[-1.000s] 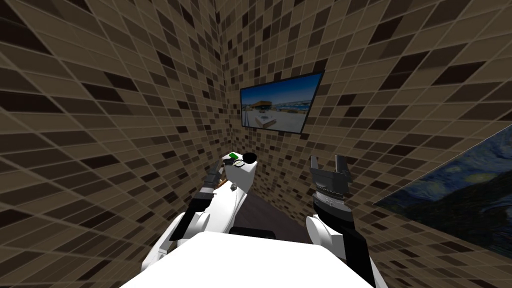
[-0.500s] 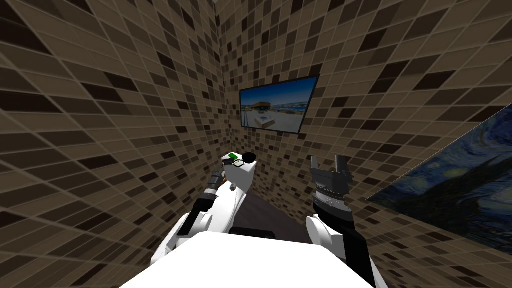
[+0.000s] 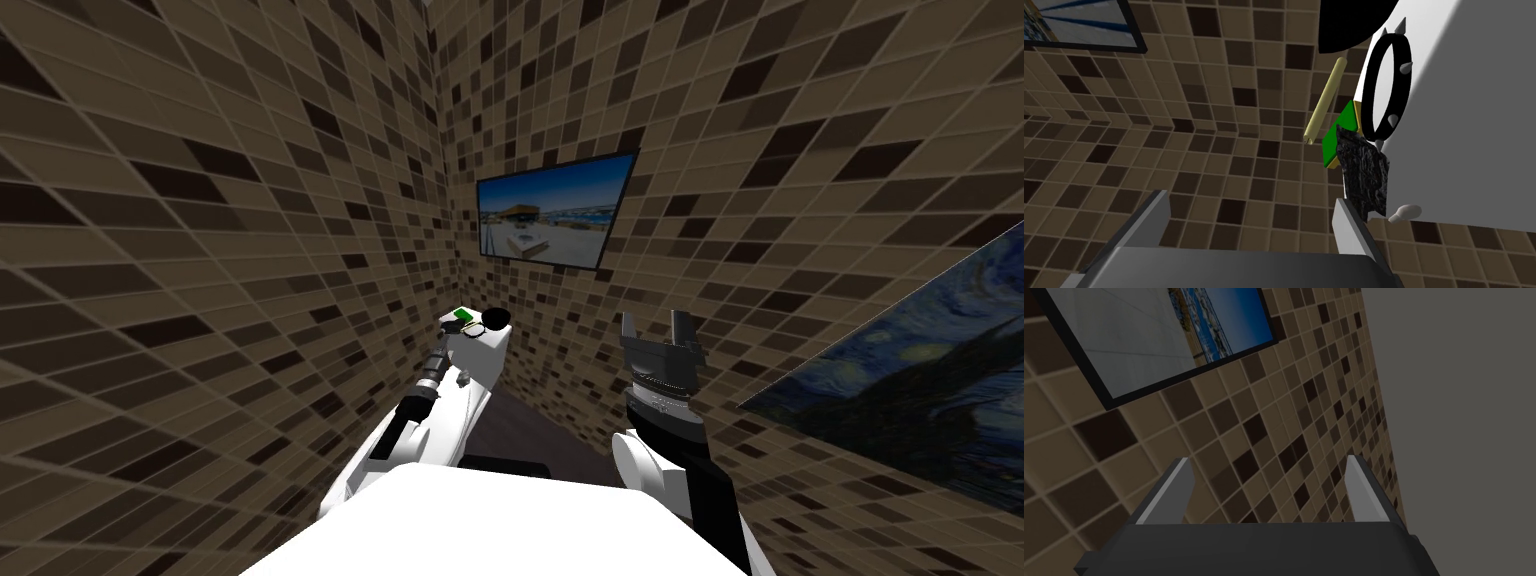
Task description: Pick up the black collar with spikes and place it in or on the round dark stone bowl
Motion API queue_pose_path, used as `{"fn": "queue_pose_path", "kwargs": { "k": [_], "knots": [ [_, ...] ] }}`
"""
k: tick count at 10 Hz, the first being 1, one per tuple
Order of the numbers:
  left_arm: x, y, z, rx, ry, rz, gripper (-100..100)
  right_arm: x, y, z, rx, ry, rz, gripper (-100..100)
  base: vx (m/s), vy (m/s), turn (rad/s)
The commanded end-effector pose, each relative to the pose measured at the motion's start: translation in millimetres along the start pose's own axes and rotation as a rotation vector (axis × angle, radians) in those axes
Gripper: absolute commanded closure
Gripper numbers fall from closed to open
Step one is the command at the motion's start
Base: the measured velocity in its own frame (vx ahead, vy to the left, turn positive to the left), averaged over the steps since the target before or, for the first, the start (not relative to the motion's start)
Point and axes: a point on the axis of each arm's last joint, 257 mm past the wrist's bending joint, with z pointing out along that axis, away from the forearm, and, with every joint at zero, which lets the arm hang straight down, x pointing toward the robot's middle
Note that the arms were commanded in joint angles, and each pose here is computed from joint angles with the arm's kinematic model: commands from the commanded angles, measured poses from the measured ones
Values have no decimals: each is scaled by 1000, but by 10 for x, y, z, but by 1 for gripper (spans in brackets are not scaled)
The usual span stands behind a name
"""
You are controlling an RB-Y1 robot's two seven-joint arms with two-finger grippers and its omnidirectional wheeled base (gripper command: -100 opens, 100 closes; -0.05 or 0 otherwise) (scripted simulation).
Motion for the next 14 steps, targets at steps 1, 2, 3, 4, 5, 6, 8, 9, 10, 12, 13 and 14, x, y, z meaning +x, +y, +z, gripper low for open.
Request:
{"fn": "queue_pose_path", "kwargs": {
  "k": [1, 2, 3, 4, 5, 6, 8, 9, 10, 12, 13, 14],
  "knots": [
    [-6, 216, -1, -57, -1, 7, -100, 0, 0, 0, 0, 0, 0, 0, 115, -40, 14],
    [-12, 413, 6, -111, -2, 15, -100, 0, 0, 0, 0, 0, 0, 0, 148, -30, 40],
    [-15, 511, 7, -138, -3, 19, -100, 0, 0, 0, 0, 0, 0, 0, 162, -22, 28],
    [-17, 607, 7, -165, -5, 23, -100, 0, 0, 0, 0, 0, 0, 0, 142, -31, 25],
    [-18, 701, 5, -192, -6, 26, -100, 0, 0, 0, 0, 0, 0, 0, 143, -22, 31],
    [-17, 790, 1, -217, -8, 28, -100, 0, 0, 0, 0, 0, 0, 0, 153, -28, 29],
    [7, 1020, -15, -284, -15, 26, -100, 0, 0, 0, 0, 0, 0, 0, 175, -41, 53],
    [43, 1130, -27, -316, -20, 18, -100, 0, 0, 0, 0, 0, 0, 0, 163, -32, 48],
    [87, 1195, -34, -335, -25, 6, -100, 0, 0, 0, 0, 0, 0, 0, 160, -13, 44],
    [50, 1140, -30, -323, -23, 11, 0, 0, 1, 0, 0, 0, 0, 0, 41, -2, 3],
    [-175, 1146, 1, -321, -48, 10, -100, 0, 0, 0, 0, 0, 0, 0, 19, -41, -158],
    [-266, 1145, 13, -320, -59, 10, -100, 1, 0, 1, 0, 0, 0, 0, 19, -56, -204]
  ]
}}
